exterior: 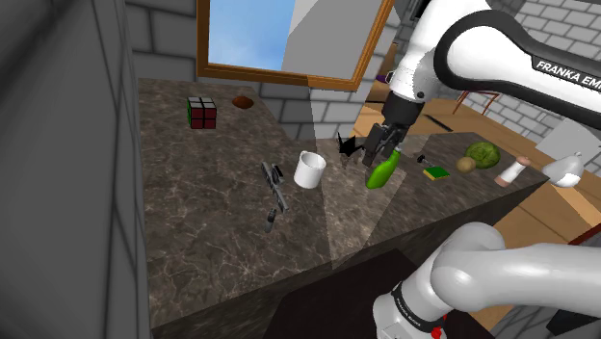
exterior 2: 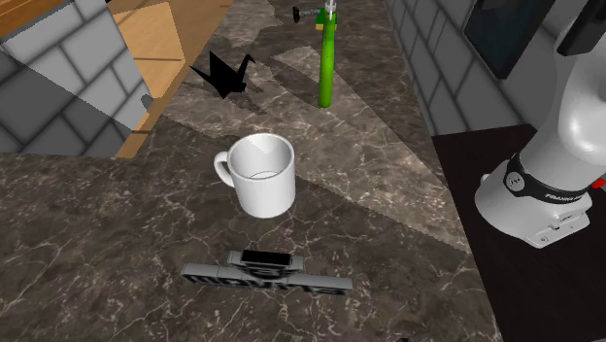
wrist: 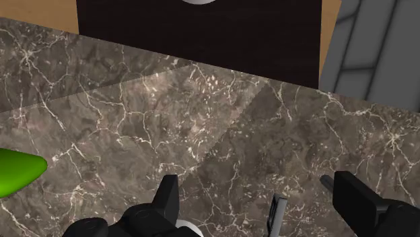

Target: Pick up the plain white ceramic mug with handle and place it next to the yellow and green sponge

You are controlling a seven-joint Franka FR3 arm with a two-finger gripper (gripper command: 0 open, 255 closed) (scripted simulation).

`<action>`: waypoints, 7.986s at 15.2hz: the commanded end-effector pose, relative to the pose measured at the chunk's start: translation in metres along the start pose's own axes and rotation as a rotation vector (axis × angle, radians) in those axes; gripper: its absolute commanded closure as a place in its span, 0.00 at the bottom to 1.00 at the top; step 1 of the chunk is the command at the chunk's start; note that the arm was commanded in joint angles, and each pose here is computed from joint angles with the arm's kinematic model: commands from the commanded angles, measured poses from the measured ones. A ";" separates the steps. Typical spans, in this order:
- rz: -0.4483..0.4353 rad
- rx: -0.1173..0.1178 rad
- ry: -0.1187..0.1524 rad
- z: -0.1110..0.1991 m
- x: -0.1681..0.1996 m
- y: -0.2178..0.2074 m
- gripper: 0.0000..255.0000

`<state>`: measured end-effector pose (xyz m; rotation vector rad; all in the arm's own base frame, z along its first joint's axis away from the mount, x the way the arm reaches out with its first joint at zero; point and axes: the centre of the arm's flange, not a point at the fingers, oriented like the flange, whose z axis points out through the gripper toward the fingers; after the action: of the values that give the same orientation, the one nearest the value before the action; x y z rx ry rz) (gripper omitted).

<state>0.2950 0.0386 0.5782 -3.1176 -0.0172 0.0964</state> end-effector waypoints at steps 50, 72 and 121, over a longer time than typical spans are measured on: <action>-0.047 -0.020 0.042 0.204 0.234 0.047 1.00; -0.047 -0.020 0.042 0.088 0.227 0.044 1.00; -0.047 -0.020 0.042 0.033 0.085 0.538 1.00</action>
<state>0.3870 -0.4861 0.5287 -3.1356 -0.0870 0.0302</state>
